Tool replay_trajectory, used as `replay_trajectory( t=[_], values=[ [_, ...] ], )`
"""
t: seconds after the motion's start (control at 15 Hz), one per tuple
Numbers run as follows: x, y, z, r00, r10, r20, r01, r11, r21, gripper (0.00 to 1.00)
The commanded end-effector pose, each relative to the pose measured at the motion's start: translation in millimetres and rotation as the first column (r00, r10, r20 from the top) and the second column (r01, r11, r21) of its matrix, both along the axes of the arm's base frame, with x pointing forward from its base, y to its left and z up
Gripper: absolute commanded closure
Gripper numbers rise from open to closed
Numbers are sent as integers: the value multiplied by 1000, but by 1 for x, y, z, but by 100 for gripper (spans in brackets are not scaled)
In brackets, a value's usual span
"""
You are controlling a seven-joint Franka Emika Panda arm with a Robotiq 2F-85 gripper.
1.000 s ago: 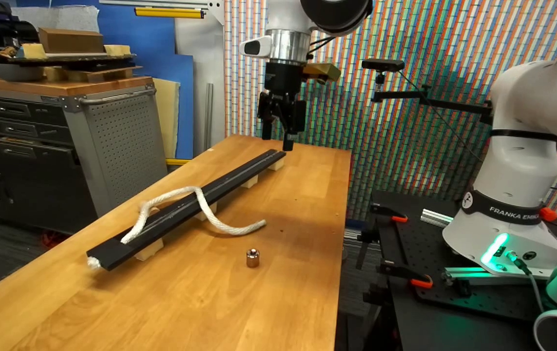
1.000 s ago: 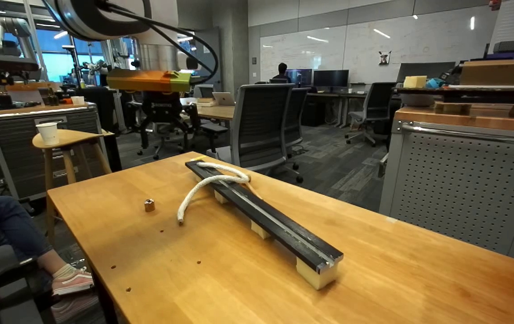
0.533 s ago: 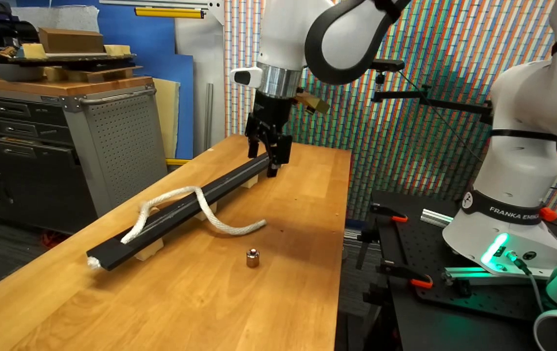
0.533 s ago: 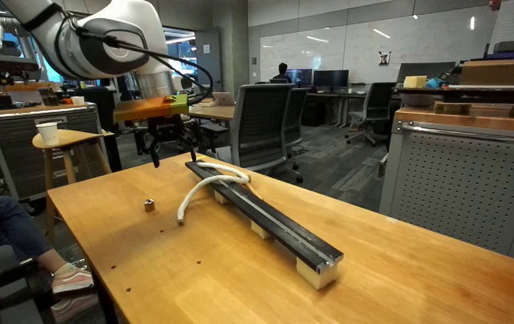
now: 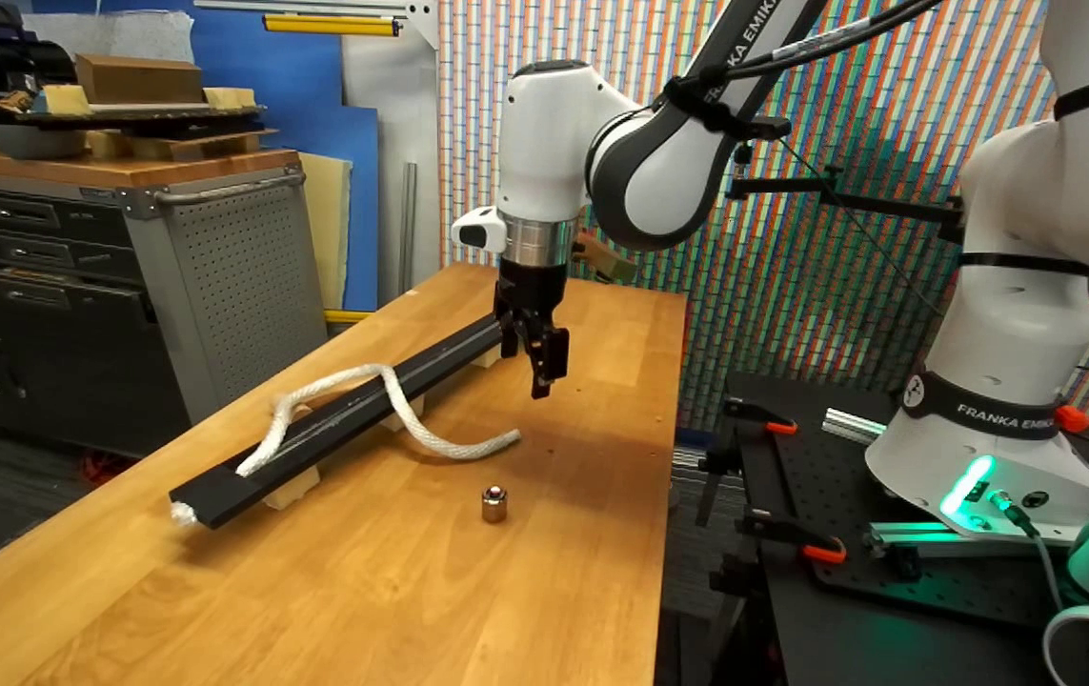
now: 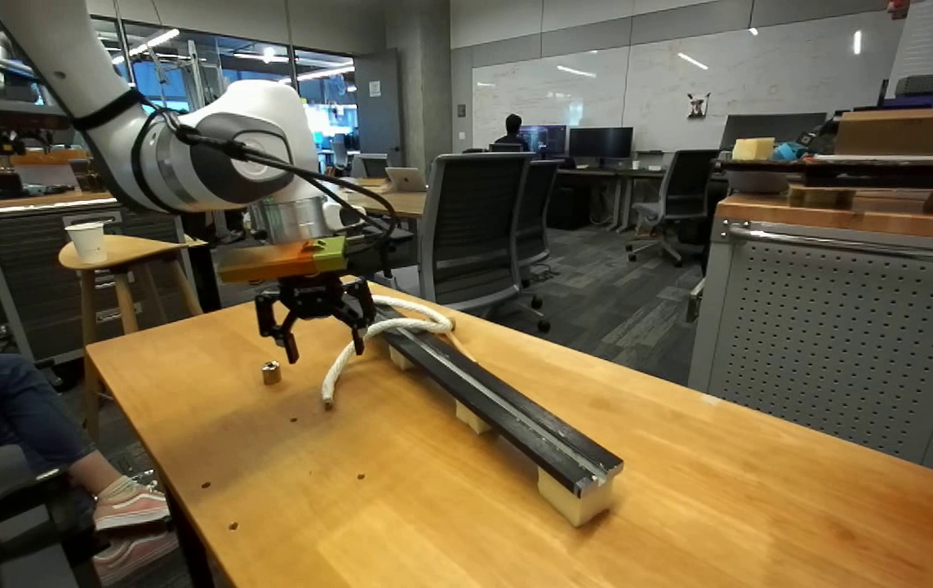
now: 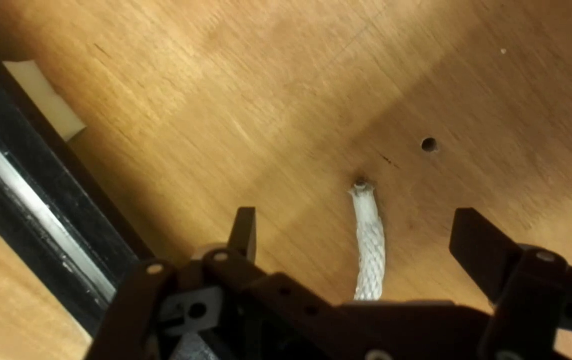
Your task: Put the rope along the center of the black object
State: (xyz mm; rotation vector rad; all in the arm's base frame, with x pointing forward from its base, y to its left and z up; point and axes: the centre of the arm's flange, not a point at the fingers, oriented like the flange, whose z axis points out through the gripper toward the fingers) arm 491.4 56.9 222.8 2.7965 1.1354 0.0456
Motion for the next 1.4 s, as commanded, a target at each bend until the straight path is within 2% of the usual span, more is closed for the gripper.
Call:
replay_trajectory(
  t=[0.0, 1.33],
  values=[
    [18, 8, -11, 1000, -23, 5, 23, 1000, 15, 0],
    [27, 41, -66, 995, -22, -98, 25, 999, 33, 0]
  ],
)
